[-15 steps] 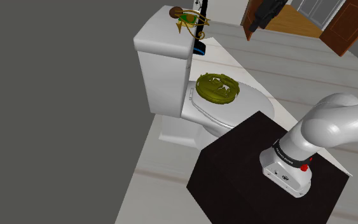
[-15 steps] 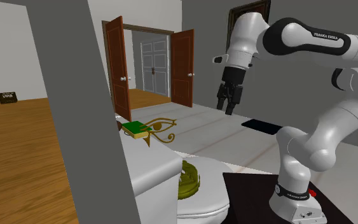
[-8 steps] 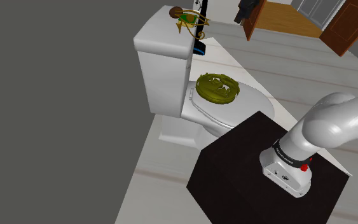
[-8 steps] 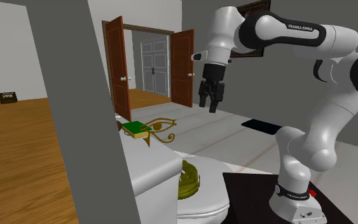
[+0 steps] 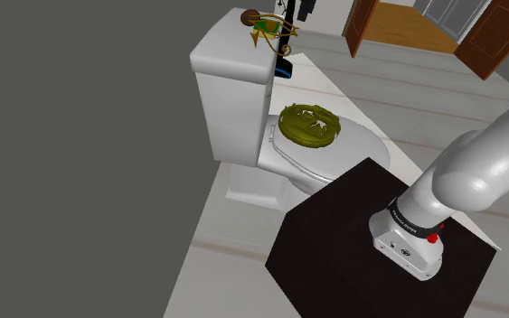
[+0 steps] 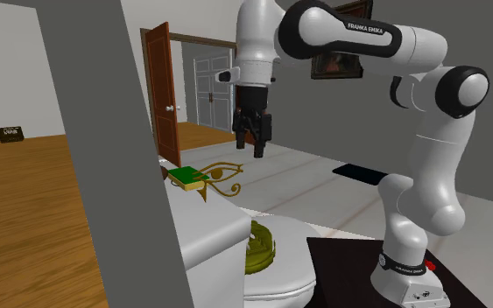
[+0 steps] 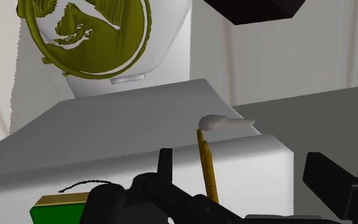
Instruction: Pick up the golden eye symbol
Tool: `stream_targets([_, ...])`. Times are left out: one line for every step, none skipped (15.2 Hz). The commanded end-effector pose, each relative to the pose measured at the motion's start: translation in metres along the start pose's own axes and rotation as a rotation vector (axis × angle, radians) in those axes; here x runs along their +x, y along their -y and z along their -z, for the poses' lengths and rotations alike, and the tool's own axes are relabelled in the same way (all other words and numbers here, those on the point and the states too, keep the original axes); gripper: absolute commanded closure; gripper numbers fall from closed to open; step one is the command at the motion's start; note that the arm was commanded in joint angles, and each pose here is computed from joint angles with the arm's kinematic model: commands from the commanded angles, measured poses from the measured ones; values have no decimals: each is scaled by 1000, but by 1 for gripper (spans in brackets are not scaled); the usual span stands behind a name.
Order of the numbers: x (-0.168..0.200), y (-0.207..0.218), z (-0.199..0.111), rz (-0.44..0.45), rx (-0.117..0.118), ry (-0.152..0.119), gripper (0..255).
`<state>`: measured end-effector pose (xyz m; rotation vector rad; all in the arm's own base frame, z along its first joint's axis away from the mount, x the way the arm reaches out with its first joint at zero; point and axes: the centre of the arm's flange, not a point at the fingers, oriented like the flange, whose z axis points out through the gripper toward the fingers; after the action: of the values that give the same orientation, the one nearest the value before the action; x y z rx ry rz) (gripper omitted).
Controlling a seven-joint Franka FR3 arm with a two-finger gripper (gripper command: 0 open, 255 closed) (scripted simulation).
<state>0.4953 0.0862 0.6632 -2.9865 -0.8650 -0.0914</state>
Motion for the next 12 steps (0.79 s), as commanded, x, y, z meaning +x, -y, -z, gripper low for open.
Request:
stream_targets([30,-4,-5,65,0,28,0])
stream_targets([46,-4,-6,96,0,42,0])
stream_targets([61,-3,-8,128,0,56,0])
stream_targets([76,-1,-10,159,-1,69,0])
stream_targets([91,0,-12,190,-1,83,0])
stream_targets([93,1,-12,194,-1,84,0])
stream_targets([92,1,-18,194,-1,84,0])
stream_targets([92,1,-23,194,-1,84,0])
stream_targets([91,0,-28,194,-1,84,0])
stream_targets([91,0,-33,194,-1,84,0])
stream_targets([91,0,-39,194,-1,84,0])
stream_targets([90,0,-44,194,-1,84,0])
